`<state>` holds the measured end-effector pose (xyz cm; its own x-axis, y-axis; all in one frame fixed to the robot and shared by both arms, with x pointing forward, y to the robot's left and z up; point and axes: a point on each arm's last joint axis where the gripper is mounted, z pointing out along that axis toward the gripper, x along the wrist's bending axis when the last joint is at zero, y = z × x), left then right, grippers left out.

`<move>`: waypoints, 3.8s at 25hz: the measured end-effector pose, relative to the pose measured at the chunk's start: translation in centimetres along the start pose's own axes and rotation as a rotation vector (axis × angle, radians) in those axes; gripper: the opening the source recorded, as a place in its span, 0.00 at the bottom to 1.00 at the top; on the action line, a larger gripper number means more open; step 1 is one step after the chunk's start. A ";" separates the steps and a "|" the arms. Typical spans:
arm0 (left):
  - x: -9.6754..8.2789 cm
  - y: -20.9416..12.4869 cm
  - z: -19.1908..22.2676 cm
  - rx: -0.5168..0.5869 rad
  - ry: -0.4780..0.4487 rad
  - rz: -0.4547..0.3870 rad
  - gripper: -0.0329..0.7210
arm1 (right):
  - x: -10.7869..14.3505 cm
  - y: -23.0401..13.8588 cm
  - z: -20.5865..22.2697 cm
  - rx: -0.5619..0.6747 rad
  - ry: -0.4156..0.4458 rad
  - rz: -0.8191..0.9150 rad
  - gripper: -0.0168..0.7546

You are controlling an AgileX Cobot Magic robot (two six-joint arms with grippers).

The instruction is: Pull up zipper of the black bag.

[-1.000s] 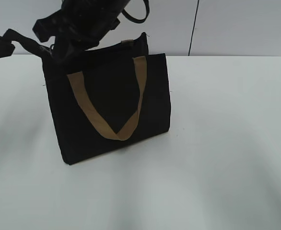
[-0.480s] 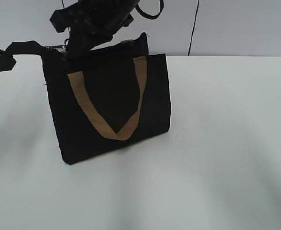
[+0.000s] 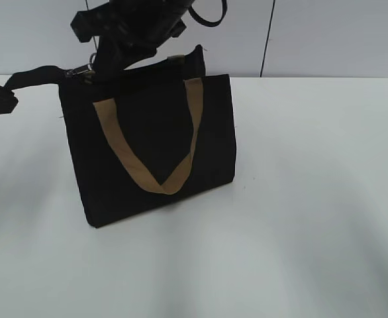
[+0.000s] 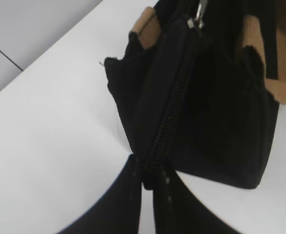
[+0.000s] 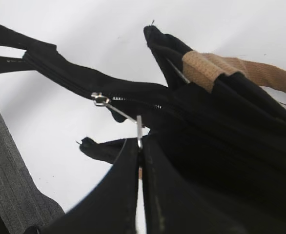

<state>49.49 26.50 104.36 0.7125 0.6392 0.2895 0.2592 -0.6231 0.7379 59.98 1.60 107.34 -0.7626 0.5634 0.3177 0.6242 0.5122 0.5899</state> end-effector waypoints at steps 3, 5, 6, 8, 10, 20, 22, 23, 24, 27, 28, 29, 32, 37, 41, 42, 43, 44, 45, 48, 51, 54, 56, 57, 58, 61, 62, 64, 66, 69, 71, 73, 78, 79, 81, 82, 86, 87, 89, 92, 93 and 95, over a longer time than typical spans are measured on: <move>0.0 -0.4 0.0 0.040 -0.004 -0.025 0.08 | -0.6 0.0 -0.2 -0.004 -0.005 0.037 0.00; -0.1 -0.6 0.0 0.063 -0.007 -0.044 0.08 | -1.1 0.0 -0.5 -0.006 -0.012 0.051 0.00; -0.1 -0.6 0.0 0.070 -0.006 -0.059 0.08 | -1.3 0.0 -0.6 -0.006 -0.014 0.055 0.00; -0.1 -0.7 0.0 0.081 -0.008 -0.076 0.08 | -1.9 -0.1 -0.8 -0.005 -0.018 0.067 0.00; -0.1 -0.7 0.0 0.085 -0.010 -0.083 0.08 | -2.4 -0.1 -1.1 -0.003 -0.021 0.080 0.00; -0.1 -0.9 0.0 0.105 -0.010 -0.079 0.08 | -7.6 -1.0 -3.5 0.009 -0.113 0.148 0.00; 0.0 -1.1 -0.1 0.116 -0.005 -0.085 0.08 | -8.6 -1.2 -4.1 0.007 -0.129 0.165 0.00; 0.1 -1.2 -0.2 0.121 -0.001 -0.087 0.08 | -9.2 -1.3 -4.4 0.005 -0.137 0.175 0.00; 0.2 -1.3 -0.2 0.124 0.004 -0.091 0.08 | -9.8 -1.4 -4.7 0.005 -0.149 0.182 0.00; 0.3 -1.4 -0.3 0.126 0.010 -0.101 0.08 | -11.8 -2.1 -5.9 0.015 -0.190 0.209 0.00; 0.3 -1.4 -0.3 0.121 0.005 -0.110 0.08 | -12.2 -2.2 -6.1 0.021 -0.191 0.218 0.00; 0.2 -1.4 -0.3 0.117 0.000 -0.117 0.08 | -12.4 -2.4 -6.3 0.029 -0.188 0.227 0.00; 0.2 -1.3 -0.3 0.109 -0.008 -0.128 0.08 | -12.9 -2.6 -6.7 0.030 -0.181 0.240 0.00; 0.2 -1.0 -0.3 0.081 -0.002 -0.170 0.09 | -12.7 -2.5 -6.9 0.023 -0.163 0.165 0.06; 0.3 -0.8 -0.3 0.047 0.000 -0.226 0.30 | -12.2 -2.0 -8.5 -0.018 -0.175 0.113 0.37; 0.3 -0.7 -0.3 0.037 -0.006 -0.244 0.41 | -12.0 -1.9 -8.8 -0.025 -0.175 0.109 0.43; 0.3 -0.6 -0.3 0.024 -0.010 -0.268 0.51 | -11.8 -1.8 -9.1 -0.028 -0.175 0.103 0.48; 0.2 -0.5 -0.3 0.015 -0.012 -0.291 0.63 | -11.6 -1.8 -9.4 -0.028 -0.173 0.099 0.51; 0.2 -0.5 -0.3 0.010 -0.013 -0.312 0.73 | -11.4 -1.7 -9.6 -0.026 -0.171 0.091 0.53; 0.4 -0.1 -0.4 -0.001 -0.019 -0.386 0.87 | -10.9 -1.6 -10.5 -0.034 -0.178 0.040 0.55; 1.2 1.1 -0.9 -0.027 -0.008 -0.471 0.90 | -11.0 -1.7 -12.1 -0.026 -0.225 -0.037 0.55; 2.3 2.3 -1.7 -0.020 0.029 -0.502 0.90 | -12.2 -2.5 -14.2 0.007 -0.292 -0.040 0.55; 3.3 3.0 -2.5 0.009 0.081 -0.521 0.88 | -13.0 -3.1 -15.7 0.021 -0.344 -0.016 0.55; 3.7 3.2 -2.8 0.032 0.116 -0.545 0.86 | -13.6 -3.3 -16.6 0.016 -0.368 0.004 0.55; 4.3 3.5 -3.3 0.049 0.155 -0.570 0.84 | -14.0 -3.6 -17.3 0.011 -0.388 0.024 0.55; 5.7 4.3 -4.6 0.077 0.264 -0.652 0.82 | -15.3 -4.4 -19.7 -0.013 -0.441 0.088 0.55; 6.0 4.5 -5.0 0.088 0.294 -0.677 0.81 | -15.5 -4.6 -20.4 -0.017 -0.461 0.101 0.55; 6.5 4.7 -5.8 0.124 0.342 -0.722 0.81 | -15.7 -5.1 -21.9 -0.021 -0.515 0.116 0.55; 6.9 4.7 -6.6 0.185 0.397 -0.747 0.78 | -15.4 -5.3 -23.5 -0.021 -0.579 0.117 0.55; 7.2 4.4 -7.6 0.278 0.454 -0.783 0.77 | -13.9 -5.3 -25.8 -0.052 -0.640 0.116 0.55; 6.9 4.3 -8.2 0.315 0.469 -0.784 0.76 | -12.5 -5.2 -27.2 -0.087 -0.657 0.111 0.55; 6.3 4.3 -9.0 0.340 0.464 -0.792 0.76 | -11.0 -5.6 -28.3 -0.112 -0.660 0.117 0.55; 3.1 4.0 -12.3 0.314 0.470 -0.786 0.76 | -7.5 -10.0 -28.2 -0.054 -0.608 0.177 0.55; 2.3 3.6 -12.7 0.312 0.468 -0.787 0.76 | -6.5 -11.5 -28.1 -0.036 -0.594 0.190 0.55; 0.2 2.7 -13.9 0.292 0.469 -0.789 0.76 | -4.2 -14.1 -28.3 -0.058 -0.597 0.191 0.55; -0.8 2.3 -14.6 0.273 0.472 -0.788 0.76 | -3.5 -15.6 -27.9 -0.059 -0.597 0.197 0.55; -4.6 0.2 -16.4 0.196 0.489 -0.780 0.76 | -0.6 -21.2 -26.7 -0.081 -0.606 0.209 0.55; -5.3 -0.4 -16.4 0.194 0.487 -0.782 0.76 | -0.1 -22.6 -26.1 -0.074 -0.598 0.223 0.55; -6.7 -1.7 -16.3 0.196 0.477 -0.790 0.76 | 0.5 -25.0 -24.9 -0.050 -0.586 0.245 0.55; -8.7 -3.5 -15.9 0.201 0.454 -0.807 0.76 | 1.2 -28.2 -23.2 -0.018 -0.571 0.275 0.55; -9.3 -4.1 -15.8 0.208 0.443 -0.815 0.76 | 1.5 -29.2 -22.8 -0.011 -0.568 0.283 0.55; -10.2 -5.1 -15.7 0.210 0.438 -0.818 0.76 | 2.3 -31.0 -22.2 -0.017 -0.567 0.292 0.55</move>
<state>30.62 30.18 107.25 -0.0388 0.9987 -0.0343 0.7119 0.0517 0.7004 35.16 -27.40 106.27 -0.3502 0.9362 0.0282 0.7865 0.2776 0.5516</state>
